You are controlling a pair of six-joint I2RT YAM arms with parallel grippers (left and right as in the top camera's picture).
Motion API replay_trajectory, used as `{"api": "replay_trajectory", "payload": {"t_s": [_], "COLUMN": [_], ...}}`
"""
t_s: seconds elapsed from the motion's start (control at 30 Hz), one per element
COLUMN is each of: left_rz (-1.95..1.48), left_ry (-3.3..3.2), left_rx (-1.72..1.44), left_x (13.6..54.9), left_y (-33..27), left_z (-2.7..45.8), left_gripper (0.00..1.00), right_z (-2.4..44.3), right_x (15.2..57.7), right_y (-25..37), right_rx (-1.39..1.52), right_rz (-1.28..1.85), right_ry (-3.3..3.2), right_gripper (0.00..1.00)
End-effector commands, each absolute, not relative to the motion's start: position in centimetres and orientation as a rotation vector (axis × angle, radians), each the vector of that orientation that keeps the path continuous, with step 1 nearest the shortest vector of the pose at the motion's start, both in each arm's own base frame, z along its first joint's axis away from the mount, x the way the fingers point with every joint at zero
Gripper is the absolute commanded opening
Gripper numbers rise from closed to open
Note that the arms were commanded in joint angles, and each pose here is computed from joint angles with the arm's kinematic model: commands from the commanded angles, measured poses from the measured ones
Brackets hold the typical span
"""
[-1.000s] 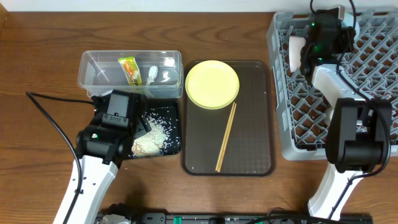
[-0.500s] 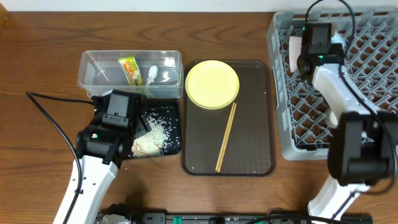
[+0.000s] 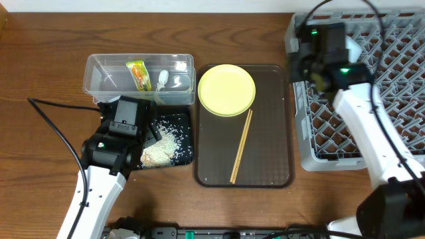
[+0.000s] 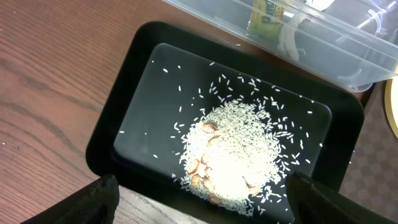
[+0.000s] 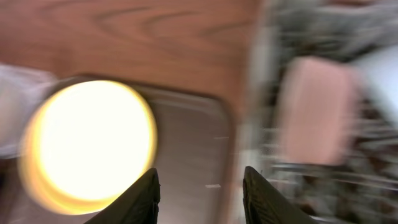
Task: Sort waste into correct bins and load items into the dishwasher rack
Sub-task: 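Reach the right gripper to the yellow plate rim and grasp it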
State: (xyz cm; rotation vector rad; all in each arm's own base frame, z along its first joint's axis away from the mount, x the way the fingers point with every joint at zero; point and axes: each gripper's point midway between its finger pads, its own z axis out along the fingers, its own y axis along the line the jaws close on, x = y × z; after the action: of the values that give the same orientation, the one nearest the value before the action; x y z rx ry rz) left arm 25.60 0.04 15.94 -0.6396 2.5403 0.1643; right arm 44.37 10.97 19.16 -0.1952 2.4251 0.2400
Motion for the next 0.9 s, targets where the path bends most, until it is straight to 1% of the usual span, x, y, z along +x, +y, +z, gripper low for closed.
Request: {"api": "replay_trajectory", "payload": {"t_s": [0.0,0.17,0.3,0.43,0.57,0.73,0.83,0.87], "left_rz": [0.188,0.189,0.189,0.188,0.188,0.188,0.188,0.188], "left_ry": [2.521,2.521,2.521,2.522,2.522,2.522,2.522,2.522], "left_rx": [-0.657,-0.657,-0.657,-0.657,-0.658,-0.658,-0.657,-0.657], "left_x": [25.7,25.7,25.7,25.7,25.7,25.7,25.7,25.7], "left_y": [0.5,0.5,0.5,0.5,0.5,0.5,0.5,0.5], "left_z": [16.2,16.2,16.2,16.2,16.2,16.2,16.2,16.2], "left_gripper": [0.88,0.88,0.88,0.88,0.88,0.88,0.88,0.88], "right_z": [15.2,9.7,5.5,2.7,0.9,-0.6,-0.4,-0.2], "right_x": [43.2,43.3,43.2,43.3,43.8,43.5,43.9,44.2], "right_y": [15.1,16.2,16.8,17.3,17.8,17.8,18.1,18.3], "right_rx": [-0.130,-0.036,0.065,0.112,0.148,0.256,0.266,0.265], "right_rz": [0.358,0.224,0.204,0.206,0.216,0.220,0.237,0.247], "right_ry": [2.543,2.653,2.725,2.762,2.765,2.789,2.769,2.756], "right_gripper": [0.41,0.41,0.37,0.33,0.29,0.13,0.01,0.01]}}
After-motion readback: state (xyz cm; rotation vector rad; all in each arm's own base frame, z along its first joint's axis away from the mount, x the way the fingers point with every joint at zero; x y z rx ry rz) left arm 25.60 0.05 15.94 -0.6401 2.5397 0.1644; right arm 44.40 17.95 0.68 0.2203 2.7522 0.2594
